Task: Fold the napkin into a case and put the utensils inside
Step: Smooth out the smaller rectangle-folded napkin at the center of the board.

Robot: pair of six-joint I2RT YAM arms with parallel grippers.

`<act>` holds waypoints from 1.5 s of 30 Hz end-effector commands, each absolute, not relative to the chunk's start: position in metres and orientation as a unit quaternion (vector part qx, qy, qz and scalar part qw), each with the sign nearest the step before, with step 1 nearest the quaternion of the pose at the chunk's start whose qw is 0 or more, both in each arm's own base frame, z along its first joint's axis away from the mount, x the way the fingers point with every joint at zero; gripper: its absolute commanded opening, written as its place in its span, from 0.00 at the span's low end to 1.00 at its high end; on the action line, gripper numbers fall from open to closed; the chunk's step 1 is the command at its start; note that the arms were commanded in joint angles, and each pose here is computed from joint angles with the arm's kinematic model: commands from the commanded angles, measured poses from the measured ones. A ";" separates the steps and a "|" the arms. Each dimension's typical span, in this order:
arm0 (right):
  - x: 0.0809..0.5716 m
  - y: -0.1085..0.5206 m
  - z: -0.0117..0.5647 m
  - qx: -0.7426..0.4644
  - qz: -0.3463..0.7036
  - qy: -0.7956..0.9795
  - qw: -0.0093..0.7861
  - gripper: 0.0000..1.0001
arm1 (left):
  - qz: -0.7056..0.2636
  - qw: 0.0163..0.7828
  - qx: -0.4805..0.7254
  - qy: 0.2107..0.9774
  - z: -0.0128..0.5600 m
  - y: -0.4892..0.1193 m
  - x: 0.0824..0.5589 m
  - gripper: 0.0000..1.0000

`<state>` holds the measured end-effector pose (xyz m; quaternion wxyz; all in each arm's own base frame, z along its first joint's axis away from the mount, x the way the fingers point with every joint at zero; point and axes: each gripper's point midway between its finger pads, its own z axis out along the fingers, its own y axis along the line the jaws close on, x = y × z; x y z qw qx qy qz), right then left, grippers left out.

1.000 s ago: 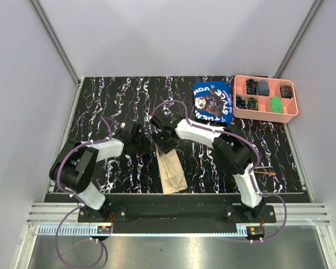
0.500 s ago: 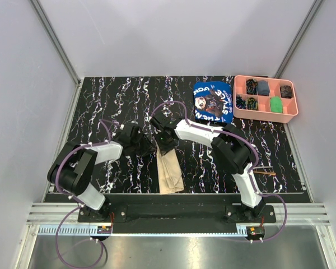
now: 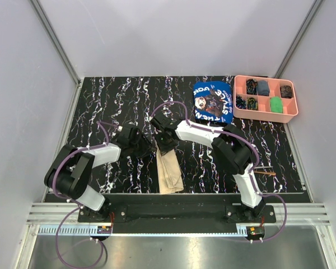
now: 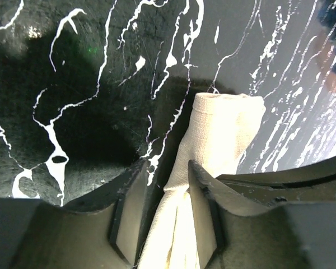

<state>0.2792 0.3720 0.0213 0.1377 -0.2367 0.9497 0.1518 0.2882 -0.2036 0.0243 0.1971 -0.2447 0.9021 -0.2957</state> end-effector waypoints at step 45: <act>0.282 0.379 0.022 -0.222 0.182 0.948 0.138 0.00 | -0.297 0.222 -0.193 0.908 0.024 -0.208 0.277 0.37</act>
